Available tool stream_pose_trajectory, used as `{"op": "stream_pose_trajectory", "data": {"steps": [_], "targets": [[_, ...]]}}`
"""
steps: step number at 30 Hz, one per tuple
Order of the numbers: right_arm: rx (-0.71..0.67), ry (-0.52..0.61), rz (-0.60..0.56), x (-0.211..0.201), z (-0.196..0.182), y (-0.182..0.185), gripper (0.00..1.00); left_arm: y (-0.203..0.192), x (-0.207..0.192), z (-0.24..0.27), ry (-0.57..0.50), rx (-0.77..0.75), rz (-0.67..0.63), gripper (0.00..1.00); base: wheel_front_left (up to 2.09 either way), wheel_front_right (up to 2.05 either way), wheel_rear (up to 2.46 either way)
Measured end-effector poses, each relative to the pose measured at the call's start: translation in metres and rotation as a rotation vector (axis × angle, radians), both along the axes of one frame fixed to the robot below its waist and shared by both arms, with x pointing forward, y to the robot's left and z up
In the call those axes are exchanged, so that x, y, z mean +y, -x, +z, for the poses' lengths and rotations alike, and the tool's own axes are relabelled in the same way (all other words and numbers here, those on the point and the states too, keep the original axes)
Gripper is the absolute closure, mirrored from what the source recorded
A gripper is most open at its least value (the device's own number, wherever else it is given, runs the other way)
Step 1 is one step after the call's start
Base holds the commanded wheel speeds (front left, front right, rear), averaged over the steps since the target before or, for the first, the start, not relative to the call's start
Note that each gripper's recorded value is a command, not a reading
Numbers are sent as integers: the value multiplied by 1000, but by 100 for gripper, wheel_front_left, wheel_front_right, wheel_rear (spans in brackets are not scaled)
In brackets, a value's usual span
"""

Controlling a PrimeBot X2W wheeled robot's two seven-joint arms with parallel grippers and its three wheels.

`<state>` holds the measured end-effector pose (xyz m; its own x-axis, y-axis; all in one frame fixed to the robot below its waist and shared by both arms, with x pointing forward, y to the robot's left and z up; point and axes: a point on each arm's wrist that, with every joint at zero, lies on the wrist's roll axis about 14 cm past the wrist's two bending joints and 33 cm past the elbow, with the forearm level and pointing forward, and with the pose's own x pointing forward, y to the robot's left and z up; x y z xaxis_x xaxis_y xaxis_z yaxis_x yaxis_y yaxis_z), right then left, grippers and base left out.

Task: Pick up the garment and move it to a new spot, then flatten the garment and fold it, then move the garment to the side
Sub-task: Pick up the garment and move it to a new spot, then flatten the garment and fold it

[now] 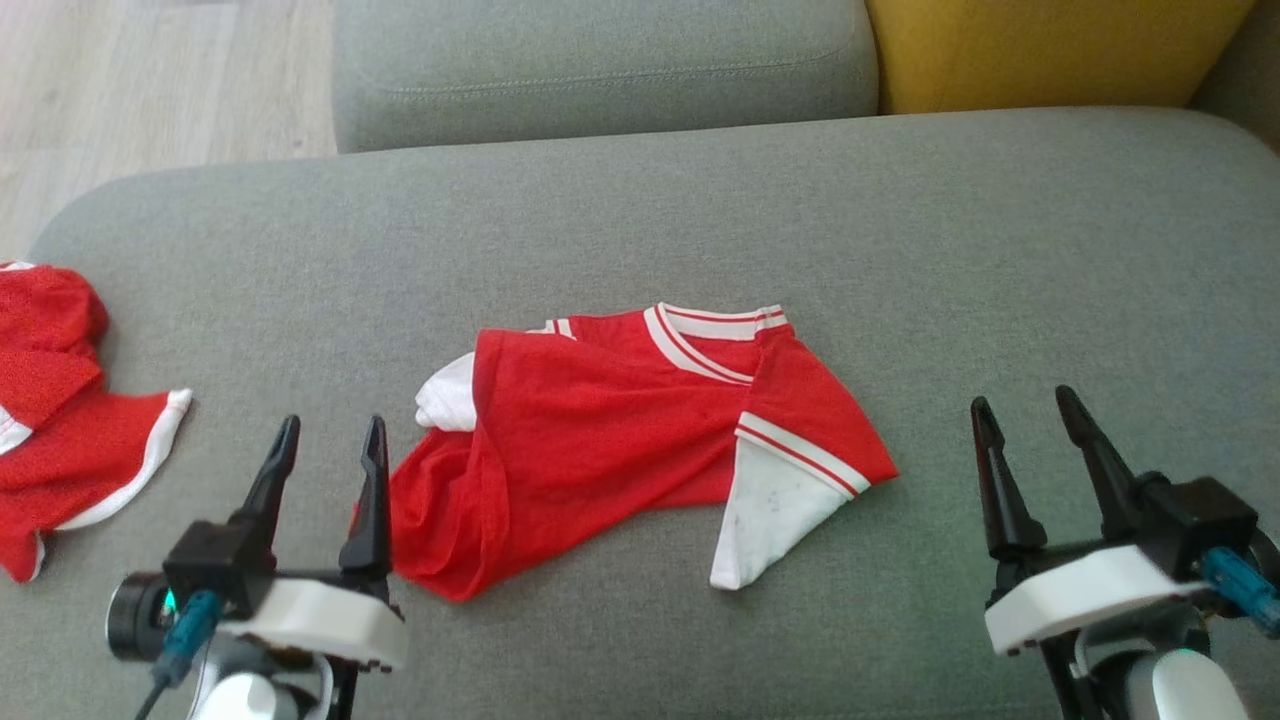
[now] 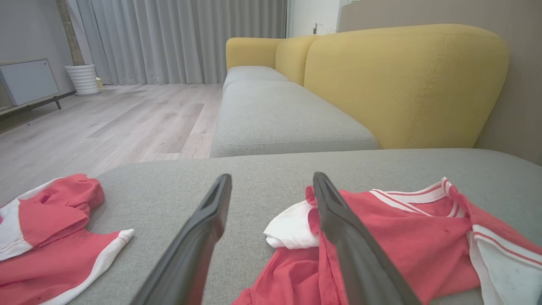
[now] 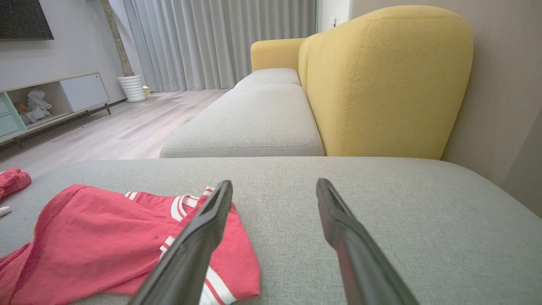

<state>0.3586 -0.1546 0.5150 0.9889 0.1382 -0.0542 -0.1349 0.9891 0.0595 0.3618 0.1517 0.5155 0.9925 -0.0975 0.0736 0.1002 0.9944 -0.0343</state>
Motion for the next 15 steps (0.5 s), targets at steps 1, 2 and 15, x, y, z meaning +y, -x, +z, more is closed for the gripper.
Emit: {"op": "stream_pose_trajectory", "data": {"steps": [1, 2, 15], "targets": [[2, 0, -1, 0, -1, 1, 0, 2, 0, -1, 0, 4, 0, 0, 0, 0, 0], [1, 0, -1, 0, 0, 2, 0, 3, 0, -3, 0, 9, 0, 0, 0, 0, 0], [-1, 6, -4, -1, 2, 3, 0, 8, 1, -10, -3, 31, 6, 0, 0, 0, 0]]}}
